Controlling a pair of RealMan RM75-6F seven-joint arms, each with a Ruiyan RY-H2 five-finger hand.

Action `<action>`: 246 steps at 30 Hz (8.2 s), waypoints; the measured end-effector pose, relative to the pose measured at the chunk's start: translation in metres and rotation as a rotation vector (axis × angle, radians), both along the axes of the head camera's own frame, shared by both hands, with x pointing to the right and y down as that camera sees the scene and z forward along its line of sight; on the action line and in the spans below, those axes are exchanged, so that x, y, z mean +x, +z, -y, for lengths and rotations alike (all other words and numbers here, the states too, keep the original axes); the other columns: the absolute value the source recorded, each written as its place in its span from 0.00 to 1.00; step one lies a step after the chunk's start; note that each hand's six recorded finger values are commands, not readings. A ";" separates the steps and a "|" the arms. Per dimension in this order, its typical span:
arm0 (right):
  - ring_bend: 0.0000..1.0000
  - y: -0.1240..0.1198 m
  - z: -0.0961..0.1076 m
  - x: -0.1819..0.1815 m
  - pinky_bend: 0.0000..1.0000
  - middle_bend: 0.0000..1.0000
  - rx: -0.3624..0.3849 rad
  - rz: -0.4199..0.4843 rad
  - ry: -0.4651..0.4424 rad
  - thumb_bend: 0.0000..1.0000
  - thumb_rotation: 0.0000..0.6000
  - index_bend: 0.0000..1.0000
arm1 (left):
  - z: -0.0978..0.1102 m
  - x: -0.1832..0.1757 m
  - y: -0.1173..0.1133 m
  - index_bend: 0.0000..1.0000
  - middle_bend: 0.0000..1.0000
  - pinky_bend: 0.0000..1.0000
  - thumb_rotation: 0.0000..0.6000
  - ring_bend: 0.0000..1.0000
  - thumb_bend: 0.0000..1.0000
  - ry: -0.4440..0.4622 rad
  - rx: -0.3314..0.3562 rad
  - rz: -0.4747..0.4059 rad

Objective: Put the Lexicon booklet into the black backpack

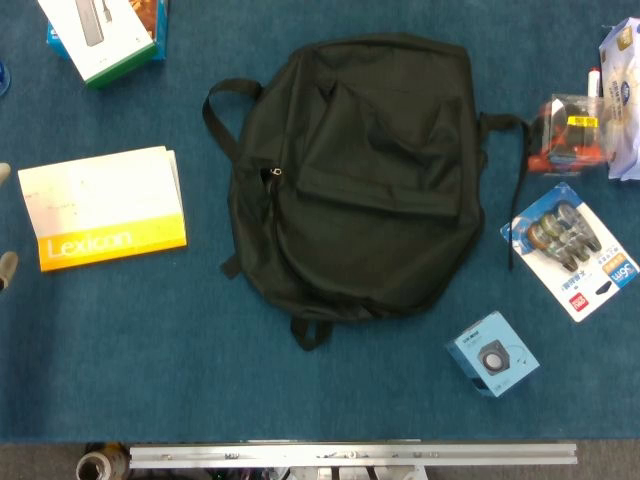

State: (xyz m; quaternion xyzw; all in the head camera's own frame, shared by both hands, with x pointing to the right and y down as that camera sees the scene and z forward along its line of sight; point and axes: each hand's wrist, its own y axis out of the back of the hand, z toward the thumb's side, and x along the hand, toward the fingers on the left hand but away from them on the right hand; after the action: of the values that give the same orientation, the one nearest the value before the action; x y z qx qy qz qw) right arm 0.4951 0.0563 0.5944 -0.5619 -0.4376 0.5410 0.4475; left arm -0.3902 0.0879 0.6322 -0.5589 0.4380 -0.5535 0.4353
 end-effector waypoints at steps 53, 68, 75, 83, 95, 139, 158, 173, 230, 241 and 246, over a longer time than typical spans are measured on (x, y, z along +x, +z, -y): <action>0.28 -0.010 0.018 -0.003 0.35 0.38 0.039 0.030 -0.013 0.23 1.00 0.29 | 0.008 0.059 0.103 0.09 0.19 0.13 1.00 0.16 0.19 0.170 -0.283 0.015; 0.28 -0.005 0.017 -0.002 0.35 0.38 0.024 0.033 -0.008 0.23 1.00 0.29 | 0.017 0.051 0.133 0.05 0.18 0.13 0.97 0.16 0.19 0.117 -0.360 0.035; 0.28 -0.005 0.016 0.000 0.35 0.38 0.024 0.030 -0.005 0.23 1.00 0.29 | 0.019 0.047 0.139 0.05 0.18 0.13 0.95 0.16 0.19 0.101 -0.375 0.042; 0.28 -0.006 0.014 0.002 0.35 0.38 0.029 0.031 0.000 0.23 1.00 0.29 | 0.023 0.042 0.144 0.05 0.18 0.13 0.96 0.16 0.20 0.081 -0.378 0.038; 0.28 -0.009 0.013 0.008 0.35 0.38 0.040 0.026 0.017 0.23 1.00 0.29 | 0.028 0.042 0.148 0.09 0.21 0.13 1.00 0.17 0.20 0.055 -0.372 0.006; 0.28 -0.008 0.009 0.011 0.35 0.38 0.032 0.037 0.032 0.23 1.00 0.29 | 0.056 0.030 0.129 0.63 0.53 0.29 1.00 0.42 0.32 0.011 -0.030 -0.216; 0.28 -0.010 0.012 0.000 0.35 0.38 0.039 0.040 0.002 0.23 1.00 0.29 | 0.059 0.027 0.122 0.63 0.60 0.40 1.00 0.48 0.32 0.035 0.052 -0.274; 0.28 -0.005 0.017 -0.016 0.35 0.38 0.032 0.049 -0.041 0.23 1.00 0.29 | 0.063 0.027 0.097 0.64 0.62 0.41 1.00 0.49 0.32 0.102 0.168 -0.368; 0.25 0.134 -0.022 -0.383 0.39 0.35 -0.483 0.186 -0.603 0.00 1.00 0.26 | 0.034 0.032 0.037 0.65 0.62 0.41 1.00 0.49 0.32 0.240 0.248 -0.447; 0.25 0.154 -0.009 -0.383 0.40 0.34 -0.478 0.102 -0.557 0.04 1.00 0.26 | 0.033 0.028 0.036 0.65 0.62 0.41 1.00 0.49 0.32 0.234 0.254 -0.451; 0.25 0.157 0.007 -0.378 0.42 0.34 -0.466 0.085 -0.516 0.24 1.00 0.26 | 0.034 0.027 0.036 0.65 0.62 0.41 1.00 0.49 0.32 0.232 0.254 -0.452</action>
State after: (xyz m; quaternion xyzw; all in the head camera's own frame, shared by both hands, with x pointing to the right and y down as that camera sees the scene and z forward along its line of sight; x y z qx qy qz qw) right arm 0.1172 0.0493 0.7516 -0.7630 -0.1640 0.4714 0.4108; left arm -0.3629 0.0541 0.6686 -0.6554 0.5229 -0.3019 0.4538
